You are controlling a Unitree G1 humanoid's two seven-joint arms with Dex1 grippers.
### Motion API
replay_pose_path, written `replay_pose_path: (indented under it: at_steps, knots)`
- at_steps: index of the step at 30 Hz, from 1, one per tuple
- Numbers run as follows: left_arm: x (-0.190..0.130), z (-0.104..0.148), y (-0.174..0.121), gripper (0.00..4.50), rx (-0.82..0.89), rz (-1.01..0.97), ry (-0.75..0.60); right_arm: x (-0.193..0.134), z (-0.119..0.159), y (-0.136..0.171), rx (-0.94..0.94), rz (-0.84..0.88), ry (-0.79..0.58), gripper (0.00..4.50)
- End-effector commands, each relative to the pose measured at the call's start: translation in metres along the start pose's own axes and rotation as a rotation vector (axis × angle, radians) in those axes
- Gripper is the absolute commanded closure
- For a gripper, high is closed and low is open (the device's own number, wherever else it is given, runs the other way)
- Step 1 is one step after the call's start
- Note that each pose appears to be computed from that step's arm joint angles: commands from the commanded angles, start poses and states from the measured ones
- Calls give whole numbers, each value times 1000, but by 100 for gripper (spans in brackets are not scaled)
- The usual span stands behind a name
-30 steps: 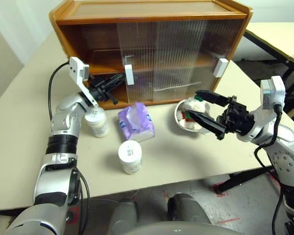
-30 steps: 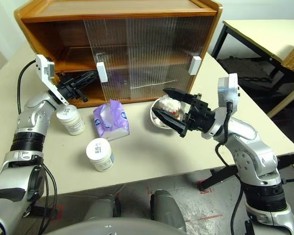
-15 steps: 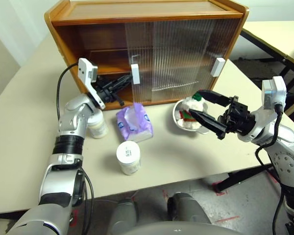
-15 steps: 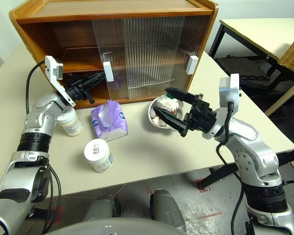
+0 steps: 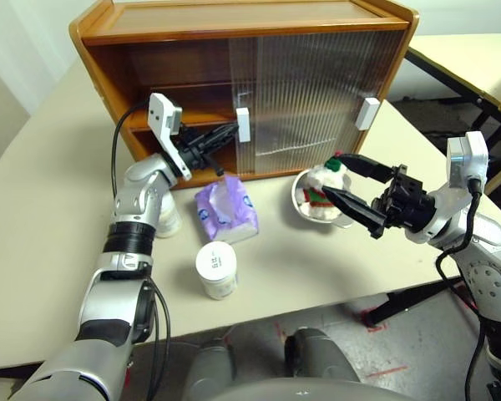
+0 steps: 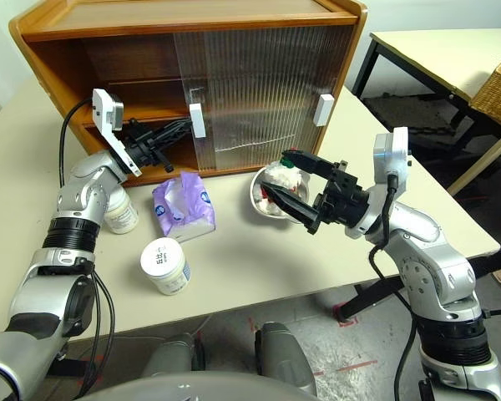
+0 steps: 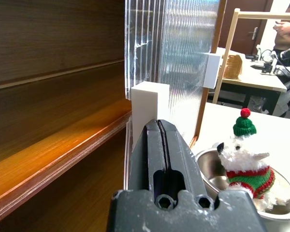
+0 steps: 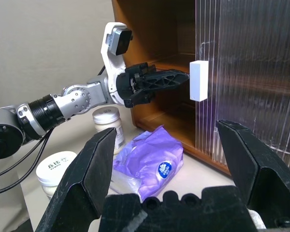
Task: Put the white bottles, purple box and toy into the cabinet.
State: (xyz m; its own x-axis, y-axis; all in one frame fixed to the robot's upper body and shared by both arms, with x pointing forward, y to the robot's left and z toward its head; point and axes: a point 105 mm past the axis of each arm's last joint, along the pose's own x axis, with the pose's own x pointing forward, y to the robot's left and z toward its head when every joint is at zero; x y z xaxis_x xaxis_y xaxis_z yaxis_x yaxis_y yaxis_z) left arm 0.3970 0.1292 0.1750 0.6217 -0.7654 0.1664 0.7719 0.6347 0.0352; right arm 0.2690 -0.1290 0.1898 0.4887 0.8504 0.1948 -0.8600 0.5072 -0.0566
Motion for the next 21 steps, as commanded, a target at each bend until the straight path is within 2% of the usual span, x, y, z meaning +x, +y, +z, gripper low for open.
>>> replay_pose_path:
  at_steps: [1,21]
  knots:
    - [2,-7,0,446,0,9,22,0,6,0,-25,0,-12,0]
    - [22,-15,-4,446,-26,-9,19,1,6,-1,-30,-6,-21,0]
